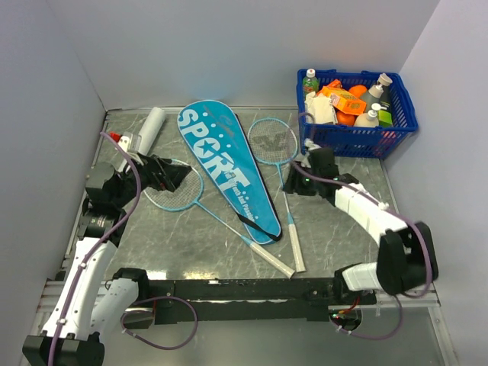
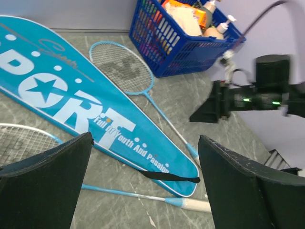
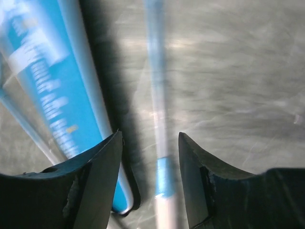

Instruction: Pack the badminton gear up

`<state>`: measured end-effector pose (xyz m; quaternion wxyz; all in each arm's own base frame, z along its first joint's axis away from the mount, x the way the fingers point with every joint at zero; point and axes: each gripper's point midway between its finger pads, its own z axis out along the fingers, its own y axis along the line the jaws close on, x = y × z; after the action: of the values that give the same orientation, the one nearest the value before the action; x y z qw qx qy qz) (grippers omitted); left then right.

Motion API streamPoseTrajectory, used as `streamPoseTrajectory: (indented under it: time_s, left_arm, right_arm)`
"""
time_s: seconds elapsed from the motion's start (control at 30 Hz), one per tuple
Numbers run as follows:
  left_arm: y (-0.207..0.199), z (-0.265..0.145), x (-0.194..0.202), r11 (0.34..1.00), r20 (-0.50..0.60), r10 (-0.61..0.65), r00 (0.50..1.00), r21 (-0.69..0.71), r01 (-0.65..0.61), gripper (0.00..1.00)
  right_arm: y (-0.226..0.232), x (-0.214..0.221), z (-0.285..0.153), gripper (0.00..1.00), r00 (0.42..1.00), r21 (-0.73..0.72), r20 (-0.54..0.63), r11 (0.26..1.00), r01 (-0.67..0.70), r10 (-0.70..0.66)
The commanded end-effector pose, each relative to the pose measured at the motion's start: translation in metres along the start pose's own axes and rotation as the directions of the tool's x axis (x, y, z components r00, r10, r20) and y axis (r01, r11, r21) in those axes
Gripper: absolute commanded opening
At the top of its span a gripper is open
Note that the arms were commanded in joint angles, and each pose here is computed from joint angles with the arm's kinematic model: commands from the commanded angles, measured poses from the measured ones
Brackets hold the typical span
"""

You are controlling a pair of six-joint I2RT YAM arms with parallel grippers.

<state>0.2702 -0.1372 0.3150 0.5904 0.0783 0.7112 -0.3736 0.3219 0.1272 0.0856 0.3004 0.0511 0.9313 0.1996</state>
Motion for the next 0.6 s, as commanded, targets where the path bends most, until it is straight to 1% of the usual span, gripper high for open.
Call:
streamPoseTrajectory:
  time_s: [0.0, 0.03, 0.1, 0.13, 0.27, 0.3, 0.37, 0.4, 0.43, 0.47, 0.53, 0.57]
  left_arm:
    - [-0.001, -0.004, -0.016, 0.998, 0.037, 0.044, 0.998, -0.036, -0.042, 0.96]
    - [0.001, -0.004, -0.015, 0.998, 0.037, 0.041, 0.998, -0.046, -0.04, 0.96]
    - [0.006, -0.004, -0.016, 0.997, 0.048, 0.035, 0.998, -0.073, -0.031, 0.97]
    - [0.009, -0.004, -0.017, 0.996, 0.056, 0.027, 0.998, -0.091, -0.022, 0.96]
    - [0.027, -0.006, -0.021, 0.98, 0.076, -0.007, 0.997, -0.197, 0.022, 0.96]
    - [0.032, -0.005, -0.019, 0.975, 0.07, -0.019, 0.997, -0.221, 0.034, 0.96]
    - [0.044, -0.008, -0.018, 0.957, 0.068, -0.022, 0.997, -0.288, 0.041, 0.96]
    - [0.048, -0.009, -0.019, 0.95, 0.073, -0.021, 0.997, -0.31, 0.043, 0.96]
    - [0.054, -0.011, -0.019, 0.939, 0.079, -0.016, 0.997, -0.342, 0.042, 0.97]
    - [0.057, -0.013, -0.016, 0.933, 0.076, -0.021, 0.997, -0.356, 0.047, 0.96]
    - [0.06, -0.017, -0.018, 0.924, 0.092, -0.015, 0.996, -0.38, 0.049, 0.96]
    - [0.06, -0.018, -0.017, 0.923, 0.097, -0.012, 0.995, -0.382, 0.049, 0.96]
  right_arm:
    - [0.082, -0.03, -0.049, 0.59, 0.937, -0.069, 0.17, 0.945, 0.319, -0.304]
    - [0.105, -0.016, -0.052, 0.59, 0.923, -0.135, 0.156, 0.918, 0.372, -0.351]
    - [0.126, -0.005, -0.056, 0.59, 0.898, -0.193, 0.156, 0.879, 0.436, -0.411]
    - [0.144, 0.011, -0.058, 0.6, 0.88, -0.255, 0.147, 0.842, 0.476, -0.453]
    - [0.178, 0.044, -0.049, 0.61, 0.814, -0.348, 0.123, 0.743, 0.571, -0.568]
    - [0.179, 0.053, -0.037, 0.61, 0.794, -0.347, 0.096, 0.728, 0.592, -0.6]
    - [0.191, 0.064, -0.027, 0.62, 0.765, -0.363, 0.081, 0.696, 0.619, -0.638]
    - [0.189, 0.073, -0.013, 0.62, 0.753, -0.361, 0.043, 0.693, 0.624, -0.656]
    - [0.195, 0.072, -0.01, 0.63, 0.747, -0.365, 0.043, 0.685, 0.63, -0.664]
    - [0.196, 0.083, 0.002, 0.63, 0.732, -0.366, 0.014, 0.677, 0.638, -0.682]
    - [0.207, 0.085, 0.01, 0.63, 0.713, -0.372, 0.016, 0.658, 0.655, -0.701]
    - [0.208, 0.094, 0.02, 0.63, 0.694, -0.375, -0.008, 0.646, 0.665, -0.719]
